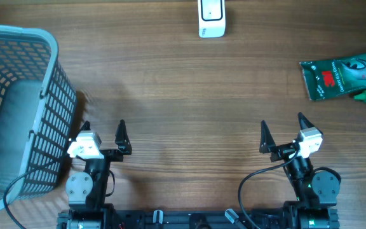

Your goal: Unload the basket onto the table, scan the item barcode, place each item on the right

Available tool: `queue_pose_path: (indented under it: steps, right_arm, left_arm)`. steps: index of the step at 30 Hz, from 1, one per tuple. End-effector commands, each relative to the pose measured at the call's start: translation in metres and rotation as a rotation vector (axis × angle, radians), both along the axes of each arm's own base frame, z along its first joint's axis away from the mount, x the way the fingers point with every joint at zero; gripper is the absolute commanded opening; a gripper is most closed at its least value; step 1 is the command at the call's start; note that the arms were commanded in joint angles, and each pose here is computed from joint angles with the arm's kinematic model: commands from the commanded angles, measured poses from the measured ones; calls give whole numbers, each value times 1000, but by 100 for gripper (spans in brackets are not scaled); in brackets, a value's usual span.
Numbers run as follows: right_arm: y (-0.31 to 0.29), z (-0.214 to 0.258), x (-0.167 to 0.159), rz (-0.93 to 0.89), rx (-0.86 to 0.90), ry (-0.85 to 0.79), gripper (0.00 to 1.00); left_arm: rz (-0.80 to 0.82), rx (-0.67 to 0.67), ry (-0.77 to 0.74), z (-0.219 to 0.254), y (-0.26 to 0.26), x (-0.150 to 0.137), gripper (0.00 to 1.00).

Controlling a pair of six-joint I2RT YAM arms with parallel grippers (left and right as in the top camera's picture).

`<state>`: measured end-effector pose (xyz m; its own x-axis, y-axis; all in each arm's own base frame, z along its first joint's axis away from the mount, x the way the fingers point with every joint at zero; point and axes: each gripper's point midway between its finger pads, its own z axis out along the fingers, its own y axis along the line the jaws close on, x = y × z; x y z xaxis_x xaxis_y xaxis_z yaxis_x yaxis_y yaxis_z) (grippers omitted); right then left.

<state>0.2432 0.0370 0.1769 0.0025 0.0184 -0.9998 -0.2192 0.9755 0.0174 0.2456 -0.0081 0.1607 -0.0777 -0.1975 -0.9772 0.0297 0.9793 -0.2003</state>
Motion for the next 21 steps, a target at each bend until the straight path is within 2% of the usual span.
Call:
queue_pose_path:
  steps: [1, 16, 21]
  right_arm:
    - [-2, -4, 2, -14, -67, 4, 99]
    - [3, -6, 2, 5, -68, 11, 100]
    - [5, -6, 1, 13, -68, 10, 100]
  left_arm:
    - [18, 24, 1, -4, 4, 0, 100]
    - [52, 24, 2, -4, 12, 0, 100]
    - [133, 24, 2, -3, 32, -1, 100]
